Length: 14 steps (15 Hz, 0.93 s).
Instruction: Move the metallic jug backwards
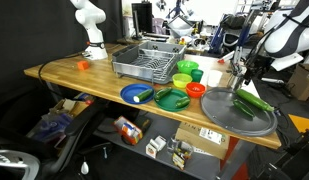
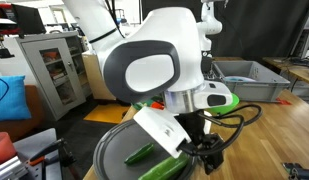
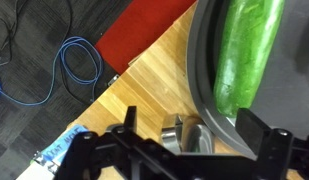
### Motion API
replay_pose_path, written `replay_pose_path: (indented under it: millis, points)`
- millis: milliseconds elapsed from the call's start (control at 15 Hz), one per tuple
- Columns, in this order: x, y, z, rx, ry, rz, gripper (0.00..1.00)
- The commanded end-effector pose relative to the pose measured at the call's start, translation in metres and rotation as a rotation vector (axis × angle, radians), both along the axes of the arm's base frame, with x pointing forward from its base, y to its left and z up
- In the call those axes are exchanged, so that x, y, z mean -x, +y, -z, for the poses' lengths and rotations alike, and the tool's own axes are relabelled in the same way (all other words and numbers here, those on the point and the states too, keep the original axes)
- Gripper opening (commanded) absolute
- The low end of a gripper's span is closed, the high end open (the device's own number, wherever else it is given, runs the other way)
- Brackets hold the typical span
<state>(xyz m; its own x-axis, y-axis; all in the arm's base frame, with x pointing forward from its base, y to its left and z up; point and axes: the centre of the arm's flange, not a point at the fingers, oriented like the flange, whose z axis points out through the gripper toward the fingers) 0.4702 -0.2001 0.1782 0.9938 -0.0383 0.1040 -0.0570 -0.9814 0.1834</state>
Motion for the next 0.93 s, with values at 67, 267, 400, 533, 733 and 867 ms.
replay_pose_path:
  millis: [67, 267, 400, 533, 733, 867]
  points:
    - [-0.007, -0.006, 0.008, 0.026, -0.064, 0.012, 1.0]
    - [-0.011, -0.006, 0.012, 0.023, -0.078, 0.021, 1.0]
    - [-0.013, -0.007, 0.016, 0.026, -0.08, 0.028, 1.0]
    - [-0.014, -0.009, 0.019, 0.03, -0.088, 0.035, 0.74]
    - [-0.017, -0.01, 0.021, 0.025, -0.11, 0.047, 0.53]
    - [-0.019, -0.009, 0.021, 0.03, -0.124, 0.046, 0.38]
